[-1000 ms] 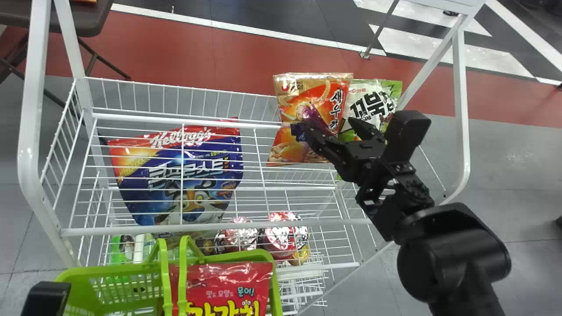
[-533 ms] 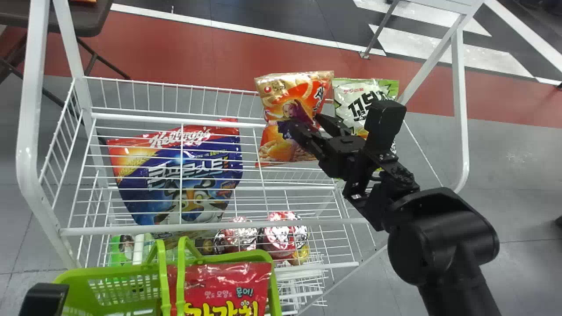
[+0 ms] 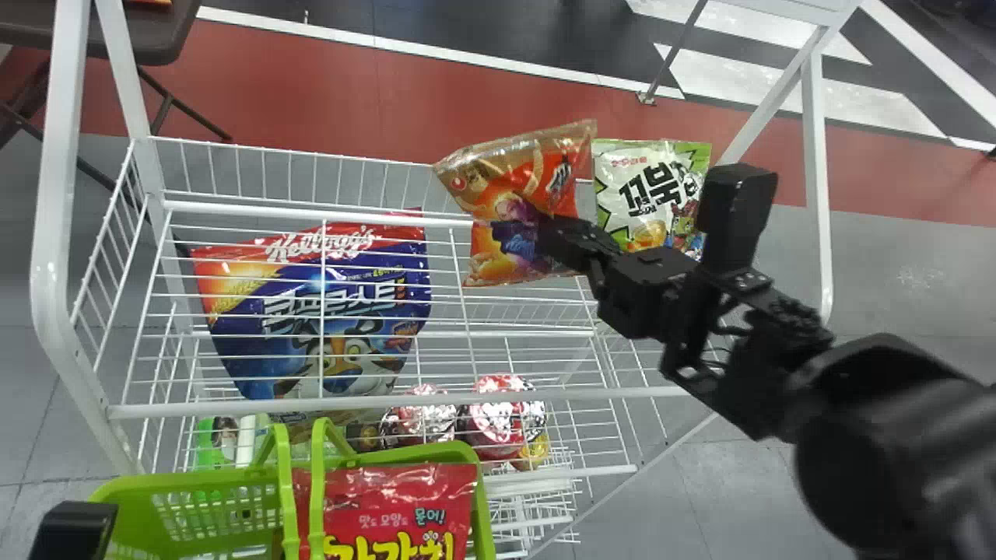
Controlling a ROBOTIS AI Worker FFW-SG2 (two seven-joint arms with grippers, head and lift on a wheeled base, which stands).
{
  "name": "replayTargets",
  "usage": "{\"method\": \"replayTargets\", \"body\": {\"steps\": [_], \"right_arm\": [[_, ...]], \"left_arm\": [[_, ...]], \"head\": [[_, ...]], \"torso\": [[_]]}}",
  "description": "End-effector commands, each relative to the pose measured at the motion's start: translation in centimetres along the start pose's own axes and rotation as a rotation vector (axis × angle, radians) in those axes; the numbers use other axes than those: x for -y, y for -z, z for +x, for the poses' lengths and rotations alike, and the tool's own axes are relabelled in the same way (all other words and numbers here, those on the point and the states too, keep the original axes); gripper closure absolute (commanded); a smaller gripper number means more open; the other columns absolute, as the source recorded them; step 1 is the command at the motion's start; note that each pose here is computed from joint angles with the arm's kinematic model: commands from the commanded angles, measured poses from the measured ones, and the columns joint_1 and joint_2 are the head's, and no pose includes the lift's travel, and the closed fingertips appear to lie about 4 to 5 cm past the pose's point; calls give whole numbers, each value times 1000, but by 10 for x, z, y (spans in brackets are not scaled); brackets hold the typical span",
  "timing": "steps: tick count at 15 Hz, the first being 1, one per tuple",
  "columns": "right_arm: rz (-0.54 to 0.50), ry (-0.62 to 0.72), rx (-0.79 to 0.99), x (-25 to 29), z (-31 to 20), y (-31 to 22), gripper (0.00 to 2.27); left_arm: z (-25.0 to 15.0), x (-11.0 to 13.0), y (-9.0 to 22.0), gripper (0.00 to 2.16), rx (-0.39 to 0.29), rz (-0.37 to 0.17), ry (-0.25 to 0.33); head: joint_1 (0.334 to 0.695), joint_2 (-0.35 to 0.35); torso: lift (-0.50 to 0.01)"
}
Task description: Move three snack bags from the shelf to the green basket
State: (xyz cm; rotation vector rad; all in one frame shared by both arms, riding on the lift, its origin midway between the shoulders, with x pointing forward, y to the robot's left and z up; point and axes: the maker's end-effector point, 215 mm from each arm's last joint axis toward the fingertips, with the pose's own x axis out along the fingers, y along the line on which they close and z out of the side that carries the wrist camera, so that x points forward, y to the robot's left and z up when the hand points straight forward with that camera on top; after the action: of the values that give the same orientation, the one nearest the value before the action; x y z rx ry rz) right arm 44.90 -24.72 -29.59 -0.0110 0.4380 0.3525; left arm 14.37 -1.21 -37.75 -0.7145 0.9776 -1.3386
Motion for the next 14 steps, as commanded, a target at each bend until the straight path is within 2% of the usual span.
{"method": "replayTargets", "body": {"steps": [1, 3, 8, 14], "right_arm": [[8, -44, -156, -18, -47, 22, 2240], [11, -67, -343, -34, -94, 64, 2240], [126, -254, -210, -88, -140, 25, 2240], [243, -393, -256, -140, -144, 50, 2243]], "left_arm": [[0, 0, -1, 1838, 0, 4, 1], [0, 0, -2, 1838, 0, 4, -1], [2, 0, -1, 1838, -3, 4, 1], [5, 2, 2, 1838, -12, -1, -1]], "head": [[695, -350], [695, -350], [695, -350], [695, -350]], "torso": [[-43], [-43], [-43], [-43]]}}
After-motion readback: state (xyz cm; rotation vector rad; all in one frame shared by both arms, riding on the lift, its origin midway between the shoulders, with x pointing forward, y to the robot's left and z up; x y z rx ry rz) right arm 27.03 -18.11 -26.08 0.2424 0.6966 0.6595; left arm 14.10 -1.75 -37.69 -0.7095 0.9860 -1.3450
